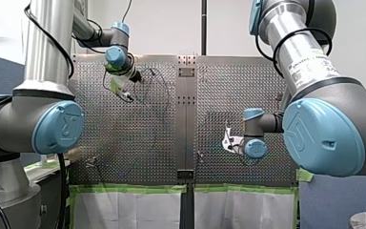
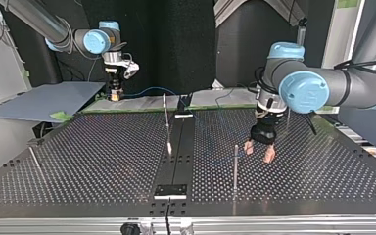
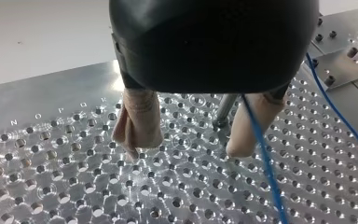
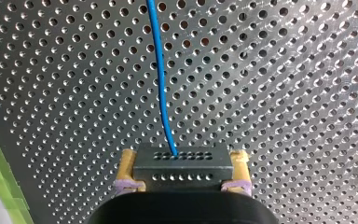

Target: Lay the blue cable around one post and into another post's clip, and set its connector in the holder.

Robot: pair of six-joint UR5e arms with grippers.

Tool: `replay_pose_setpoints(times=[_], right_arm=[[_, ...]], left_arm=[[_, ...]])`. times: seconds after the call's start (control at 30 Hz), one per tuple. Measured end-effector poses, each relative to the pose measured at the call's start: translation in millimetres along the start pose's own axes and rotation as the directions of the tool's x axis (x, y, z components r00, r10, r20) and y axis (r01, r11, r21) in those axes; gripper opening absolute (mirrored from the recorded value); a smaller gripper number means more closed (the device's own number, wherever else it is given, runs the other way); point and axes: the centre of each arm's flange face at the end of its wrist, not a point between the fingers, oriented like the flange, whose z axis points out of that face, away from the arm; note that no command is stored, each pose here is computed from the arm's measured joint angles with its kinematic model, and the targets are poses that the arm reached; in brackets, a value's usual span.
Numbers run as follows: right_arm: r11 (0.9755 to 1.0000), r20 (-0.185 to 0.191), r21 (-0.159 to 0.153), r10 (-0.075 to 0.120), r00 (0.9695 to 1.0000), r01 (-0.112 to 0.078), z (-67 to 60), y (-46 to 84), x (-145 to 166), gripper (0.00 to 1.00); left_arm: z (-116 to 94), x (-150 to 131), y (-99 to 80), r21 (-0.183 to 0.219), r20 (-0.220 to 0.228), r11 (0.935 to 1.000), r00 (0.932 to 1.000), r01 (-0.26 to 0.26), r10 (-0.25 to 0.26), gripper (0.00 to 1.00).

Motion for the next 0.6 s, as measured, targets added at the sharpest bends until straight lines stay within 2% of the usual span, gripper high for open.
replay_pose_setpoints(times=[0.23,0.4,0.6], right_arm=[[1.0,0.001,0.001,0.0,1.0,0.0,-0.3,-0.7,0,0.33],[1.0,0.001,0.002,0.0,1.0,0.0,-0.4,-1.3,0,0.33],[1.0,0.002,0.003,0.0,1.0,0.0,-0.8,-2.2,-1,0.33]], left_arm=[[-13,1,-4.4,-0.03,-0.022,0.9984,0.9987,-0.048,0.047,1.0],[-20,7,-5.8,-0.048,-0.052,0.9937,0.9938,-0.101,0.099,1.0],[-30,4,-13.8,-0.047,-0.043,0.9893,0.9898,-0.138,0.136,1.0]])
